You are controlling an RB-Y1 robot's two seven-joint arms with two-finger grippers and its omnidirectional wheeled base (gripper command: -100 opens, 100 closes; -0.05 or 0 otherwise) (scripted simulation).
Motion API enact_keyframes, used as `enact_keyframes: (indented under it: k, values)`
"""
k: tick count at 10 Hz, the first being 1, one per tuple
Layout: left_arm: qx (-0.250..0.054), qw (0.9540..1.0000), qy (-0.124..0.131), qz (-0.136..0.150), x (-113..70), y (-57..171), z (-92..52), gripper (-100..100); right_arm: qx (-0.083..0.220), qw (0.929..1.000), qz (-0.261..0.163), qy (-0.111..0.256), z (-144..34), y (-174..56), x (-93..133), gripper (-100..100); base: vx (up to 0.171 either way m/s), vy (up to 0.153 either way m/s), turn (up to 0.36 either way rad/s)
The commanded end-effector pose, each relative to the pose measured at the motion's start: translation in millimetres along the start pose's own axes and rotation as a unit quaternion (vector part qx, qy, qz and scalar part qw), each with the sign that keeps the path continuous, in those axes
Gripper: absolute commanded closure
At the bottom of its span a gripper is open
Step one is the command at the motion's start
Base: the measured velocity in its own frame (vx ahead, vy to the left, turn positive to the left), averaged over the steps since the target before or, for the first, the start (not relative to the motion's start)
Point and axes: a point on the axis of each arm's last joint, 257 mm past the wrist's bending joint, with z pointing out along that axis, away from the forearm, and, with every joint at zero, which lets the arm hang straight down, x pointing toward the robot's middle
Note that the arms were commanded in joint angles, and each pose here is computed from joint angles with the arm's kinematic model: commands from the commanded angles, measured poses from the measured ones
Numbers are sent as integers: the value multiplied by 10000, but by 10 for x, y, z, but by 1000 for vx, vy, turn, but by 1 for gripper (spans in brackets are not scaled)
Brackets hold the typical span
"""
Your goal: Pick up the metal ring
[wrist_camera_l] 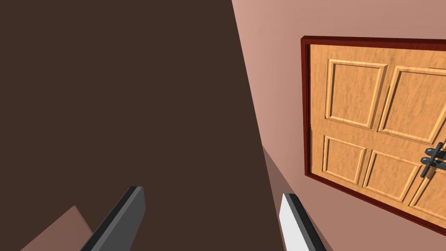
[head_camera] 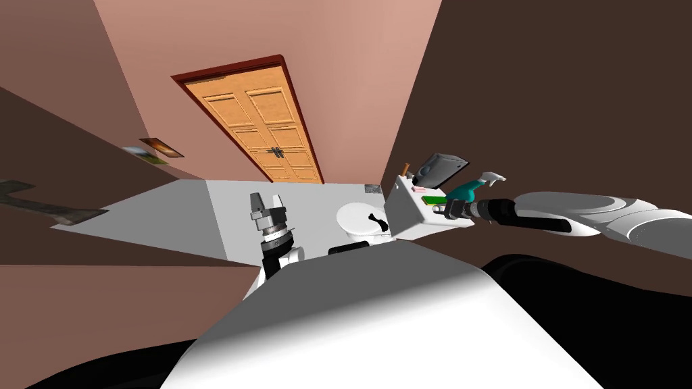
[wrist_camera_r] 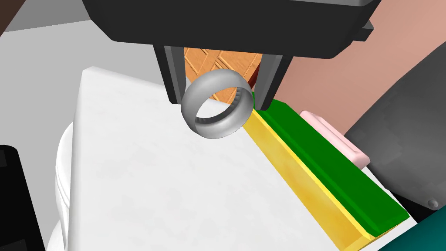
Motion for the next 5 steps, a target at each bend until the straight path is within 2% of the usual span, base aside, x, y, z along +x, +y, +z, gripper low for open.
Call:
enact_keyframes:
  k: [1, 2, 3, 4, 5]
  values:
    - [0, 10000, 0, 0, 0, 0, 0, 0, 0, 10000, 0, 0, 0, 0, 0, 0, 0, 0, 0]
    - [0, 10000, 0, 0, 0, 0, 0, 0, -33, 9999, -88, -35, 1, -89, -107, 100, -34, 7, -137]
    - [0, 10000, 0, 0, 0, 0, 0, 0, -54, 9999, -130, -57, -7, -142, -178, 100, -62, 4, -147]
    - [0, 10000, 0, 0, 0, 0, 0, 0, -36, 9999, -114, -42, -9, -110, -139, 100, -28, 0, -20]
    - [0, 10000, 0, 0, 0, 0, 0, 0, -40, 9999, -113, -46, -10, -115, -149, 0, 0, 0, 0]
